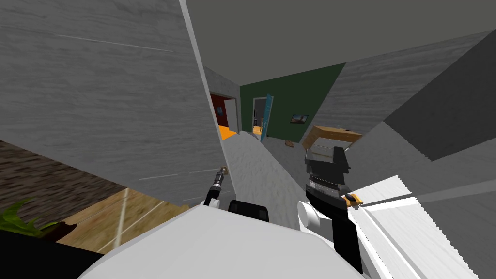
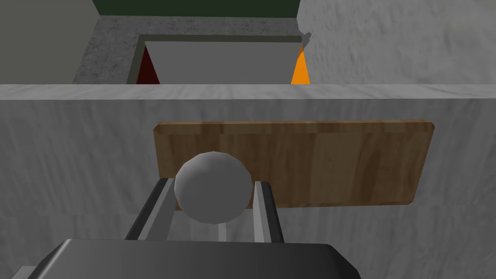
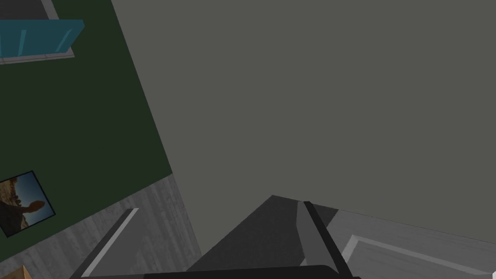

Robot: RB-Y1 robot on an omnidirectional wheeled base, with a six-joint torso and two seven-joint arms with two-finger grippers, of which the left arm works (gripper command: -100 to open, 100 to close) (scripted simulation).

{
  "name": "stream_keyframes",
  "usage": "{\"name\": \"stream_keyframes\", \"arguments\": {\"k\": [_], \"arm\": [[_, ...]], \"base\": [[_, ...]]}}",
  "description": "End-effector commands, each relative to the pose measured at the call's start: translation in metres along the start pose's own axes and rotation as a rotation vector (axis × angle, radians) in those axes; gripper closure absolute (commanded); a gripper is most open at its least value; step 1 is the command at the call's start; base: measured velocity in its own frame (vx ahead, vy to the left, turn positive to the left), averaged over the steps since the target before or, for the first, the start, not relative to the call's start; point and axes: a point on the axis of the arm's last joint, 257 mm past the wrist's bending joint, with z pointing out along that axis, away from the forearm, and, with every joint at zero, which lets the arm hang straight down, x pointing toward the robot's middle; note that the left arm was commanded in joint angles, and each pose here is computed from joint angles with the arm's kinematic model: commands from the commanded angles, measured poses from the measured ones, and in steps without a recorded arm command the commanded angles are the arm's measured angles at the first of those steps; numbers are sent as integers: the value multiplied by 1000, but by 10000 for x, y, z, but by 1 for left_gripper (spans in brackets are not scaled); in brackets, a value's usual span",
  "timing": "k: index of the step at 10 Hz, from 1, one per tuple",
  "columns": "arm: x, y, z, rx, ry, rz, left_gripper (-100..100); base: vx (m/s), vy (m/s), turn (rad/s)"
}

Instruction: Push the door open

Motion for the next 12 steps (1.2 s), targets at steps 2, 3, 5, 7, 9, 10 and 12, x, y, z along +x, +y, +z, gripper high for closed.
{"name": "stream_keyframes", "arguments": {"k": [2,3,5,7,9,10,12], "arm": [[-268,-17,15,13,-46,10,100],[-338,-19,18,13,-61,11,100],[-322,9,10,6,-68,1,-100],[-321,7,-3,5,-74,-9,-100],[-309,8,-20,4,-82,-23,-100],[-297,10,-31,3,-86,-33,-100],[-284,11,-37,3,-89,-37,-100]], "base": [[166,-13,39],[175,-13,103],[77,-60,87],[-166,-111,39],[-165,-145,44],[-197,-158,56],[-127,-87,32]]}}
